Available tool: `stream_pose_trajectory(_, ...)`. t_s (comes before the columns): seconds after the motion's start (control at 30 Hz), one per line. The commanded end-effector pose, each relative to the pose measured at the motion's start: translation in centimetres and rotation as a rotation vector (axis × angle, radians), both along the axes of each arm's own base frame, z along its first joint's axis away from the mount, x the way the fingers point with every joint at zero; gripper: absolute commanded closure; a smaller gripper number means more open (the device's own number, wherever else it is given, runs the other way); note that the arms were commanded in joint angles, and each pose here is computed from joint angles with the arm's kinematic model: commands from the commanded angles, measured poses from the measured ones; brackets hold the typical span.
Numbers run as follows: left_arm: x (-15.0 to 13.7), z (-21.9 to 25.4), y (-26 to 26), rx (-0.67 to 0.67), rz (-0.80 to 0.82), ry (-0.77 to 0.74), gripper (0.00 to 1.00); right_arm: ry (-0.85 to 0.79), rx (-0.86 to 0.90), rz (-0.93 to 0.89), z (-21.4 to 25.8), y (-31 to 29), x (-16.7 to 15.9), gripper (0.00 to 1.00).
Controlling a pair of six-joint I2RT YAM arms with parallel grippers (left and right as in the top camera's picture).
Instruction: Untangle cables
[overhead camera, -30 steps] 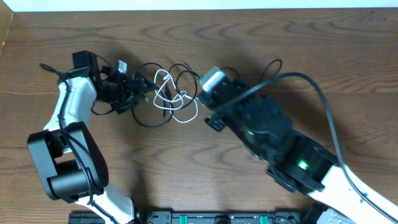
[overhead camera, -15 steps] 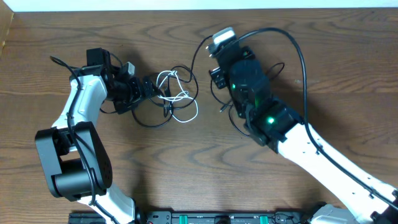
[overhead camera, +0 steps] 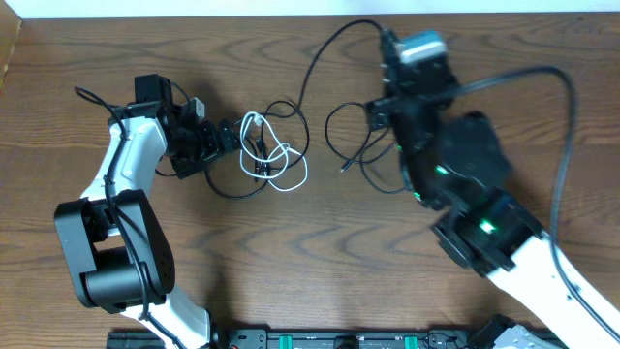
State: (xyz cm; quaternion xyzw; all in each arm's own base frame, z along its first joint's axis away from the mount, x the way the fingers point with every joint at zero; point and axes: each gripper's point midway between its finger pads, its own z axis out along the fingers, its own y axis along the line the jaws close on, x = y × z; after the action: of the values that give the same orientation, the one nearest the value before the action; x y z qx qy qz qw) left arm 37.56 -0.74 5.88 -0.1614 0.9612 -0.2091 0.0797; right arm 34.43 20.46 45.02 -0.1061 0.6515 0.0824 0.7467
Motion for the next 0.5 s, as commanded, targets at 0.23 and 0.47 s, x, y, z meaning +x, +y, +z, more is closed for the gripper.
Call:
stream_pose_trajectory(0.23,-0.3,0.0,0.3,0.022,0.012,0.006,0.02,-0.105,0.082,-0.022,5.4,-4.8,-5.0,0.99)
stream_pose_trajectory(0.47,-0.3,-0.1,0.4,0.031,0.014,0.006,0.02,-0.089,0.114,-0.104,6.0,-8.8,-7.5,0.99)
